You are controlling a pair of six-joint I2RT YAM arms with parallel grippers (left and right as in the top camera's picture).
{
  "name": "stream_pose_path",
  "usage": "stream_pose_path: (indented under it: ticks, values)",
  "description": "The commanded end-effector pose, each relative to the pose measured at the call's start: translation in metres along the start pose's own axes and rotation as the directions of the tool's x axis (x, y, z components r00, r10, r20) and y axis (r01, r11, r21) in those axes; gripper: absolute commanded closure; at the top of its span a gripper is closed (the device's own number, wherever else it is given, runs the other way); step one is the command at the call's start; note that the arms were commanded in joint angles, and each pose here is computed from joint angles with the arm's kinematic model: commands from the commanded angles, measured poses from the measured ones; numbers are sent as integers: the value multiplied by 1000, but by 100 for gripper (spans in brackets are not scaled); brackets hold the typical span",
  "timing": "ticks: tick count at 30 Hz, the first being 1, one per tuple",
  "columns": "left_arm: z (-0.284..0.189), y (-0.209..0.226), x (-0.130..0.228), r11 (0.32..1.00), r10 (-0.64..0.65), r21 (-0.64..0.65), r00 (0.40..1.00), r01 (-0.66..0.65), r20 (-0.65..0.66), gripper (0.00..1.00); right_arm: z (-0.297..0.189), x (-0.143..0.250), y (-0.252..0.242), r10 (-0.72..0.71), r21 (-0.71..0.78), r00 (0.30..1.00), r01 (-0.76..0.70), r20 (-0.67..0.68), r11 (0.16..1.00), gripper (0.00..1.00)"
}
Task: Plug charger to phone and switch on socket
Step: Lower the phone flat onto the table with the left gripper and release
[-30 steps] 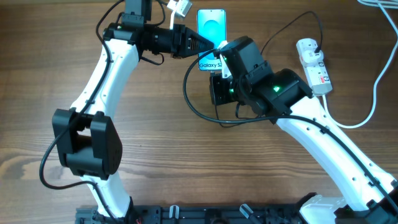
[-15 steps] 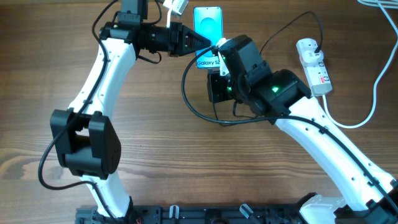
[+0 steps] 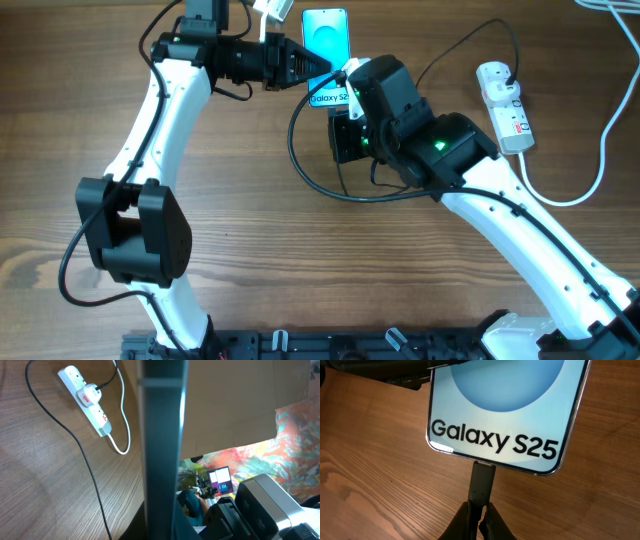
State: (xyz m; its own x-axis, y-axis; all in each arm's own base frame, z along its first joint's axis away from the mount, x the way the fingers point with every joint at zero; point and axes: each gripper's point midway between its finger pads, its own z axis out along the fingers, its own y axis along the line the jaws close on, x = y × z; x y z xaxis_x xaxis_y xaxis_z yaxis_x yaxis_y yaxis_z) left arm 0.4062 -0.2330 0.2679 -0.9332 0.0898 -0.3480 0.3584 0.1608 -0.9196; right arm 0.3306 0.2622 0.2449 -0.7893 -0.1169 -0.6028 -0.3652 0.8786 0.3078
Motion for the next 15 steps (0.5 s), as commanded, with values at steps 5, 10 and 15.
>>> stream_pose_path:
  ticks: [5, 10, 15]
  values:
    - [16, -16, 18, 998, -7, 64, 998, 11, -61, 96, -30, -67, -2, -15, 36, 970, 6, 241, 999, 86]
    - [17, -3, 15, 1000, -9, -14, 999, 8, -43, 96, -69, -79, -2, -37, 81, 962, 15, 272, 997, 49]
    - [20, 53, 35, 945, -98, -320, 993, 73, -62, 96, -97, -67, -61, 102, 222, 962, -160, 252, 962, 3]
